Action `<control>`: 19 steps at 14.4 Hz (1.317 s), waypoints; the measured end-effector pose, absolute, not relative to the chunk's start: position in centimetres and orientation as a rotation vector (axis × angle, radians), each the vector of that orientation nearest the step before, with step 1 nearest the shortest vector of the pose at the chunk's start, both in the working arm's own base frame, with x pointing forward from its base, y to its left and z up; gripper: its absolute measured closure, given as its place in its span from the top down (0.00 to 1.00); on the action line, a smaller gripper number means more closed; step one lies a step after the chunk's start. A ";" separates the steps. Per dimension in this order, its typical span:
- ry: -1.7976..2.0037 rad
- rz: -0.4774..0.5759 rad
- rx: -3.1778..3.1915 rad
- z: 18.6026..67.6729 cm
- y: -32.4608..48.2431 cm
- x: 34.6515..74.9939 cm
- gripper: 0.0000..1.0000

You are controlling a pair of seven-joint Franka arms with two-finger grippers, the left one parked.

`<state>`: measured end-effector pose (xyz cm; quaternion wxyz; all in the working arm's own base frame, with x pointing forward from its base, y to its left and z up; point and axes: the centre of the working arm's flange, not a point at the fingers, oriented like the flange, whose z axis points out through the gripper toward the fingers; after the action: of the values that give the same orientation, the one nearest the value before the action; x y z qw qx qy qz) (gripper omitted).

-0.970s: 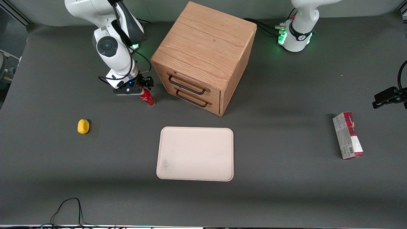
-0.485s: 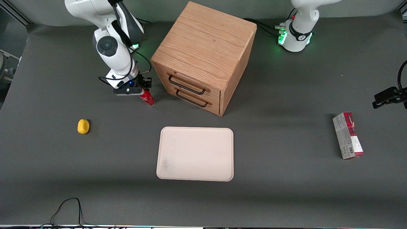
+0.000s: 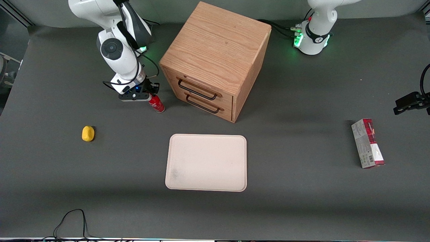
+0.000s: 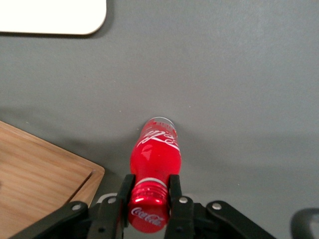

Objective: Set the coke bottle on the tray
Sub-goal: 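Close the right gripper around the bottle's cap end, then lift the bottle and carry it over the white tray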

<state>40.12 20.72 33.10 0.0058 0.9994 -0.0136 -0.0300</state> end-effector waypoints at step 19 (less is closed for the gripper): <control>0.141 -0.035 3.179 51.4 30.3 65.1 0.32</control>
<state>65.05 30.28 51.39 -0.0205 0.9987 0.0444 -0.0111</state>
